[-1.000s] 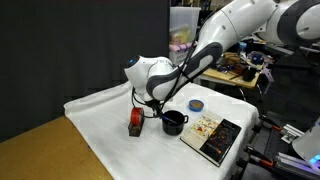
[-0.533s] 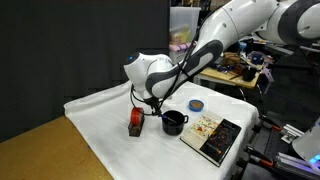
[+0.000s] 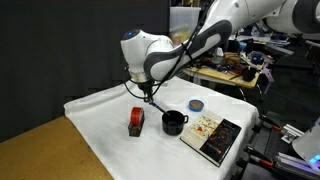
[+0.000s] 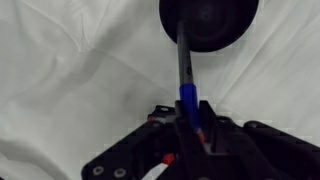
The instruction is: Take the marker from the cup and put it on the table
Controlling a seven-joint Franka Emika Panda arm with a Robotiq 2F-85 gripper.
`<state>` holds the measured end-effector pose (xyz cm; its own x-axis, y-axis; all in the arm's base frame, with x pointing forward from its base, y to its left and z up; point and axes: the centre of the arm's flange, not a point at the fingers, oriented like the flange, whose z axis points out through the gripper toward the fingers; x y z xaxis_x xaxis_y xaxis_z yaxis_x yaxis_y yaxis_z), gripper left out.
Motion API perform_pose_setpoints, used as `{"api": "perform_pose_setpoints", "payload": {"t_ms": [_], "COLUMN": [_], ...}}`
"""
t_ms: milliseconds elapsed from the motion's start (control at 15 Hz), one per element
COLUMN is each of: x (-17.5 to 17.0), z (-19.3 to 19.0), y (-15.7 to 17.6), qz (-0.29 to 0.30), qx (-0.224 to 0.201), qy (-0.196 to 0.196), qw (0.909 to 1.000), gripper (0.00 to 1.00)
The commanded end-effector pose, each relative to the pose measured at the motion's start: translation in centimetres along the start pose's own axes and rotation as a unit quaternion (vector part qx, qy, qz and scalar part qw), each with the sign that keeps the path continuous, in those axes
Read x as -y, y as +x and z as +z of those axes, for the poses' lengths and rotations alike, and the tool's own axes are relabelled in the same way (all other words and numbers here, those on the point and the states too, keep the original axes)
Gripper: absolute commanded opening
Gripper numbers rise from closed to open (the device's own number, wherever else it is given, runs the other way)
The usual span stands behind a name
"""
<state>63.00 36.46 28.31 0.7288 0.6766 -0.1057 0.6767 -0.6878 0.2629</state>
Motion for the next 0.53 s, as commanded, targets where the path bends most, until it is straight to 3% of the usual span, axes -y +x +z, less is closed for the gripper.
{"api": "perform_pose_setpoints", "payload": {"t_ms": [0, 467], "x": [-0.5, -2.6], "z": [-1.9, -4.7], "y": [-1.9, -4.0], "qz": [0.02, 0.052], "qx": [-0.029, -0.063], "qy": [-0.016, -0.042], "qw": [0.9992, 0.9958], "gripper": [0.04, 0.04]}}
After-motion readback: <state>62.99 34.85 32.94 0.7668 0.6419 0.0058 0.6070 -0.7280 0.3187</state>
